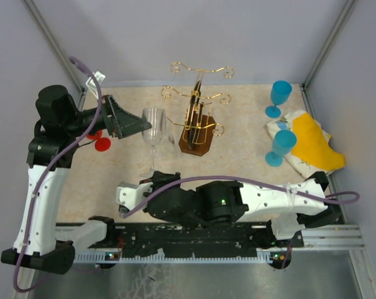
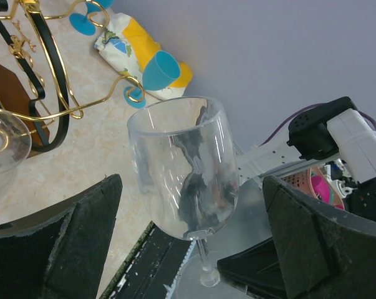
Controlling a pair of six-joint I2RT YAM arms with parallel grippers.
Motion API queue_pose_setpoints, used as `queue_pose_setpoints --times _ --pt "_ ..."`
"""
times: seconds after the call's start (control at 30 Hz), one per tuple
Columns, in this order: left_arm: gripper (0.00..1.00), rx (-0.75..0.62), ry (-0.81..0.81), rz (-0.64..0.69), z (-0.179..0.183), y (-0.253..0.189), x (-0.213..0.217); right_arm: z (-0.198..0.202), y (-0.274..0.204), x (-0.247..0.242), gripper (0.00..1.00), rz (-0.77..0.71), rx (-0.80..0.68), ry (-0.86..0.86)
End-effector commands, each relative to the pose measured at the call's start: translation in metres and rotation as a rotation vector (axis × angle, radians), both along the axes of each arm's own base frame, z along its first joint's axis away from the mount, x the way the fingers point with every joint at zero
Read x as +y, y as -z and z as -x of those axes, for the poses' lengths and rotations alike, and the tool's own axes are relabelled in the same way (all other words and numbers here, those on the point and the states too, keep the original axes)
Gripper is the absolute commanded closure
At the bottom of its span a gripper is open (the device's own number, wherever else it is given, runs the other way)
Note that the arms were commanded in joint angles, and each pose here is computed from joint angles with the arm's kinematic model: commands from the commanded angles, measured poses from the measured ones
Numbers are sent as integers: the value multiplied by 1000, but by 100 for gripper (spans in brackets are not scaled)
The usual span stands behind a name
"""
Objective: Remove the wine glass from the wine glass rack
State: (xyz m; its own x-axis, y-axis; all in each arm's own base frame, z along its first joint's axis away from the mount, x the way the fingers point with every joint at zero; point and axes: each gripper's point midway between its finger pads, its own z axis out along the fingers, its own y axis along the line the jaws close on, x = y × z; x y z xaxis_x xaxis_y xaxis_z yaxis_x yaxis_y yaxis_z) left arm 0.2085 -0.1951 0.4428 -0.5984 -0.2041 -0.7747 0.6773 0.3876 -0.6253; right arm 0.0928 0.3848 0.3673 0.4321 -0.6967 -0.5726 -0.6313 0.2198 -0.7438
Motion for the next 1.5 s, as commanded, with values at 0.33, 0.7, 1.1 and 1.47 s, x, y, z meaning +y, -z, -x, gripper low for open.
queue_pose_setpoints --times 0.33,0.7,1.1,1.47 --pt "1 62 92 3 9 10 -13 3 -46 15 100 -98 -65 -55" --pt "16 81 132 7 14 12 -19 1 -42 17 100 -93 -64 -45" --pt "35 83 139 4 14 13 -22 -1 -43 15 100 -106 -66 -29" --pt "53 62 99 46 4 4 -23 -9 -41 9 78 -124 -96 29"
